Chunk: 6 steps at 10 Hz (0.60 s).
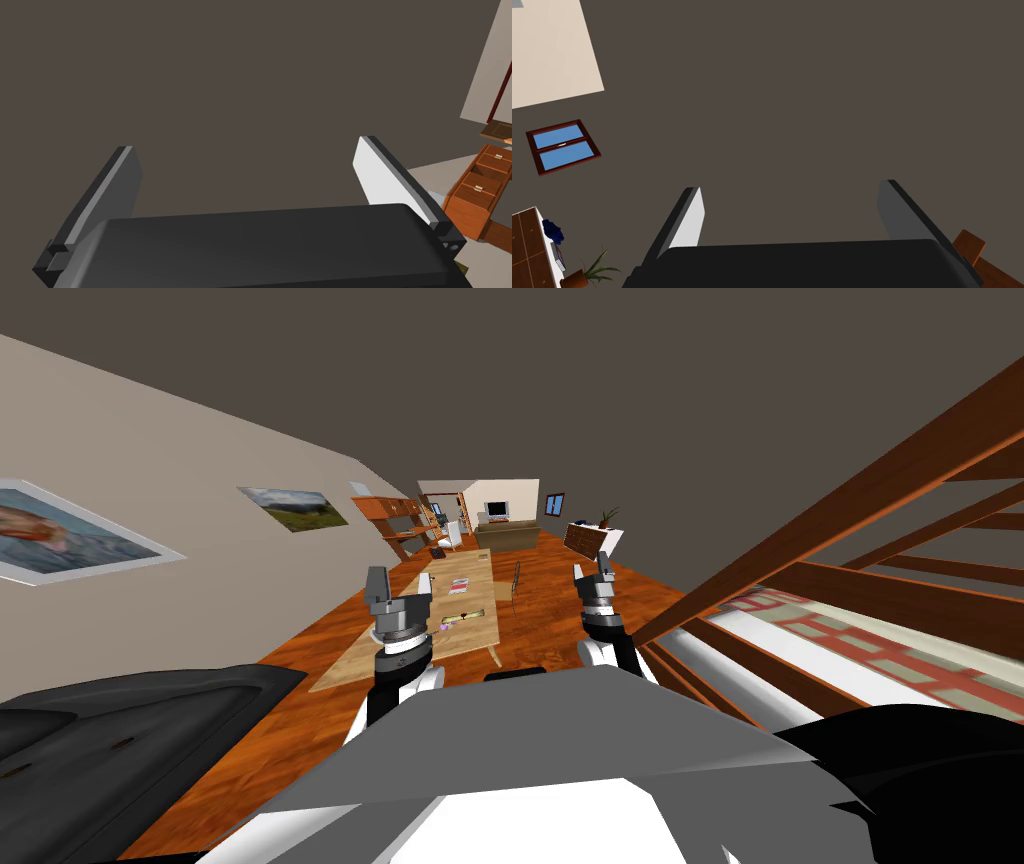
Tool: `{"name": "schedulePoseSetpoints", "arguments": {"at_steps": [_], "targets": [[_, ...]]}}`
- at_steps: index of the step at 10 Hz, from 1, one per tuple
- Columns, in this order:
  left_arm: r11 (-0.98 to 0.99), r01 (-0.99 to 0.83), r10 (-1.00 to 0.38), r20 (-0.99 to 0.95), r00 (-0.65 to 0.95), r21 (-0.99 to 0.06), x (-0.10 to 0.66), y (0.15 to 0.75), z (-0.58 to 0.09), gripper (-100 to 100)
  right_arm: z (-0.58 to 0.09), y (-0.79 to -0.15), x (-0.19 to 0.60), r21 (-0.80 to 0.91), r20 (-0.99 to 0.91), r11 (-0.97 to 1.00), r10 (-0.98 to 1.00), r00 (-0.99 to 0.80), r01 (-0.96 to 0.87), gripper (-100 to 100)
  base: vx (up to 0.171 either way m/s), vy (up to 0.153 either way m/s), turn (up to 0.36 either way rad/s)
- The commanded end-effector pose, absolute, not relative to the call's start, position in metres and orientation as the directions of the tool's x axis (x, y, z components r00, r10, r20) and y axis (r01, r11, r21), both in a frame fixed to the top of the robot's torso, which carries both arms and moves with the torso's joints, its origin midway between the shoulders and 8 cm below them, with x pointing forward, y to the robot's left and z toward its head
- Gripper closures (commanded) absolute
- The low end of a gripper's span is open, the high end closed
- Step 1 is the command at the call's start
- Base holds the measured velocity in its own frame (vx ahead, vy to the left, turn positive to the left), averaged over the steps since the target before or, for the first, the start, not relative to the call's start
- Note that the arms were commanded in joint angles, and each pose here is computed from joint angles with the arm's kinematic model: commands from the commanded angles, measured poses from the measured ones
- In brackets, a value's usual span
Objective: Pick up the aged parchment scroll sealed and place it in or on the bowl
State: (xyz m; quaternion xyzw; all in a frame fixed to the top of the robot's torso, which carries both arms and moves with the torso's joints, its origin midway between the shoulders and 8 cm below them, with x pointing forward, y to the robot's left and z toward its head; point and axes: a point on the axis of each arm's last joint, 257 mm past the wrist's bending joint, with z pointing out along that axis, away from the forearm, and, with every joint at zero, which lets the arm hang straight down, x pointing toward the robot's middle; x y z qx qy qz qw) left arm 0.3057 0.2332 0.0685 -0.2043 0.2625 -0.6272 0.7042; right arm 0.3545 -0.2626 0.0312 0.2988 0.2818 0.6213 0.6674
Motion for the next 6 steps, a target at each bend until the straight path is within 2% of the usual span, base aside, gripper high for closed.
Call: {"name": "schedulePoseSetpoints", "arguments": {"at_steps": [1,6], "targets": [[0.14,0.756,-0.988,-0.138,0.066,-0.639,0.315,0.233,0.058,-100,0.031,-0.263,0.354,0.749,-0.005,0.05,0.998,0.069,-0.661,0,-0.037,-0.015,-0.005],[0.188,0.66,-0.978,-0.2,0.058,-0.727,0.353,0.248,0.012,-100,0.031,-0.263,0.355,0.749,-0.005,0.049,0.998,0.069,-0.661,0,-0.072,-0.041,-0.012]]}}
